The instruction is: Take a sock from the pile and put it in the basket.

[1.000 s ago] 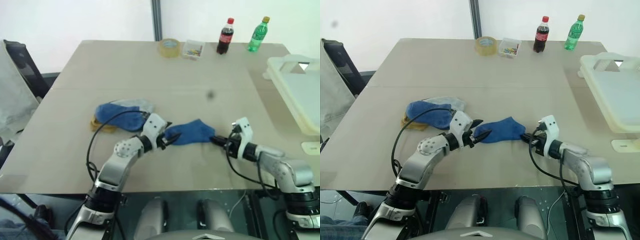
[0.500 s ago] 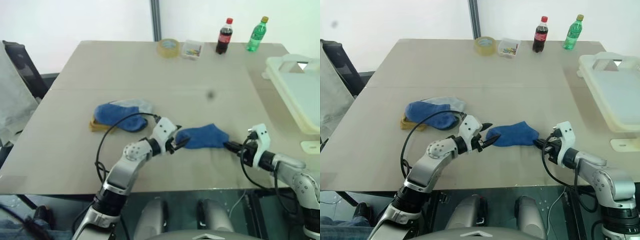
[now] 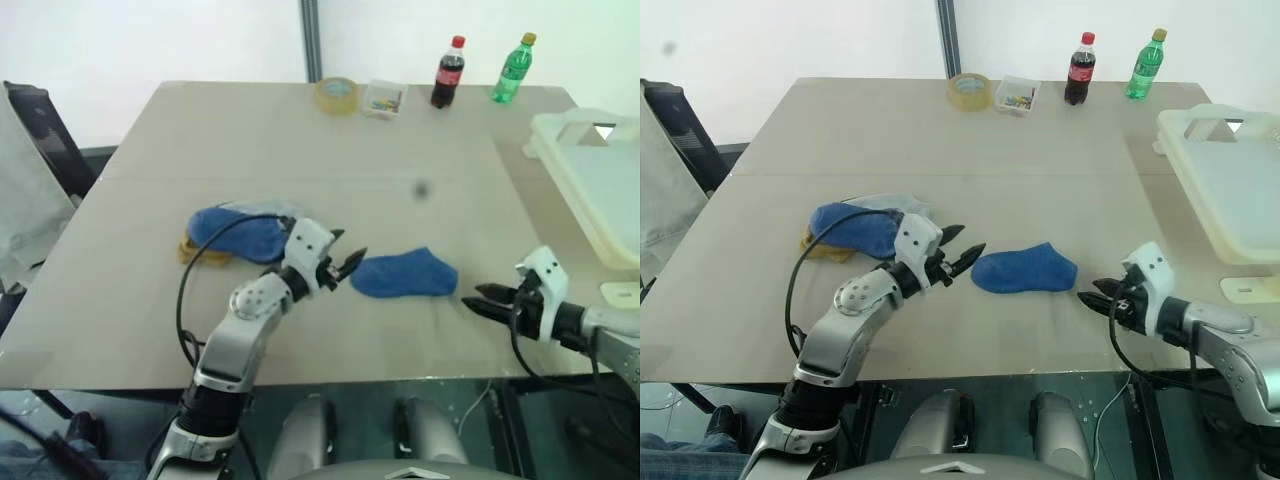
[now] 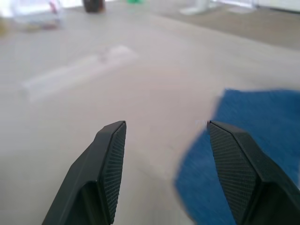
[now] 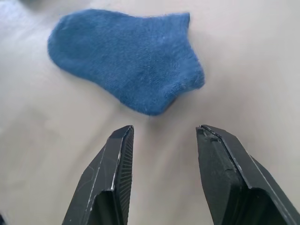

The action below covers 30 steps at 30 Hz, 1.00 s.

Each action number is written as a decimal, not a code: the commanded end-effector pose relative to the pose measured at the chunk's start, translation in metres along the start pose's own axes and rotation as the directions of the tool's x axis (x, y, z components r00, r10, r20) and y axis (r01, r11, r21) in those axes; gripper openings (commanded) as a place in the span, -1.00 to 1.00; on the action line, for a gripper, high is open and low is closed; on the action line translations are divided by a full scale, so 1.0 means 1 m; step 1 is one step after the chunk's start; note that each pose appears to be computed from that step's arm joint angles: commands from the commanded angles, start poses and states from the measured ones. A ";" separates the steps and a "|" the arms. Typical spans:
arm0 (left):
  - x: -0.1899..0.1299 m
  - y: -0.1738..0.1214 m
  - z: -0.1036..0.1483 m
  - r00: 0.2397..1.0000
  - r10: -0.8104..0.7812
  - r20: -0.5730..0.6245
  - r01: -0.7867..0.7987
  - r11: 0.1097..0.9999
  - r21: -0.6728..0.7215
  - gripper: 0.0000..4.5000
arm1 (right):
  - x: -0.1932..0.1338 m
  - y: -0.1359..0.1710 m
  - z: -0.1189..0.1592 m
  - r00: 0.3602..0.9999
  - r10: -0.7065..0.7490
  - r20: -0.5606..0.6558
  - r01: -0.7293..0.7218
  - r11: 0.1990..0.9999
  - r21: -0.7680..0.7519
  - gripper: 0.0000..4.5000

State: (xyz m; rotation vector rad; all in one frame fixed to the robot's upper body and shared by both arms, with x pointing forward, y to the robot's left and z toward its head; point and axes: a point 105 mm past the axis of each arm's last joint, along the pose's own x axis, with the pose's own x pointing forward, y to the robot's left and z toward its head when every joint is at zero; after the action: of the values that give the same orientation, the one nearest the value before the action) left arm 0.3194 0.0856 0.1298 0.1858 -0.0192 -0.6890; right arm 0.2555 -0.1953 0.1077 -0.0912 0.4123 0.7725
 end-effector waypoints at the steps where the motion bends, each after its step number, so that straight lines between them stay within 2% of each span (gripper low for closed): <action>1: -0.011 0.025 0.024 0.986 0.150 0.072 -0.154 0.987 0.055 0.31 | -0.016 0.005 0.039 0.982 0.078 0.172 -0.031 0.965 -0.262 -0.05; 3: -0.015 0.036 0.021 0.974 0.218 0.056 -0.221 0.972 0.074 0.31 | -0.016 0.013 0.042 0.971 0.142 0.191 -0.088 0.960 -0.265 -0.05; 6: -0.023 0.050 0.014 0.953 0.303 0.008 -0.301 0.944 0.134 0.31 | -0.014 0.022 0.048 0.954 0.203 0.222 -0.158 0.966 -0.204 0.26; 9: -0.033 0.057 0.009 0.935 0.354 -0.029 -0.345 0.924 0.165 0.31 | -0.011 0.022 0.043 0.961 0.202 0.187 -0.160 0.963 -0.218 0.88; 10: -0.037 0.057 0.008 0.930 0.365 -0.043 -0.353 0.919 0.176 0.31 | -0.010 0.017 0.043 0.965 0.177 0.194 -0.131 0.964 -0.230 0.97; 17: -0.059 0.048 -0.005 0.920 0.377 -0.105 -0.342 0.904 0.257 0.31 | -0.005 0.015 0.041 0.968 0.176 0.177 -0.133 0.964 -0.229 0.97; 20: -0.067 0.052 -0.008 0.905 0.411 -0.112 -0.375 0.894 0.245 0.31 | -0.004 0.015 0.041 0.967 0.183 0.175 -0.141 0.963 -0.228 0.97; 30: -0.070 0.064 -0.019 0.885 0.450 -0.121 -0.411 0.876 0.254 0.31 | -0.002 0.014 0.041 0.968 0.178 0.177 -0.136 0.964 -0.228 0.97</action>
State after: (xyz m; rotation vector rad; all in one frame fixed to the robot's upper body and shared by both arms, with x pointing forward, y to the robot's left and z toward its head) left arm 0.3056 0.1794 0.1136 0.4363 0.0837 -0.2381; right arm 0.2585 -0.1796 0.1406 -0.1690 0.1792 0.9648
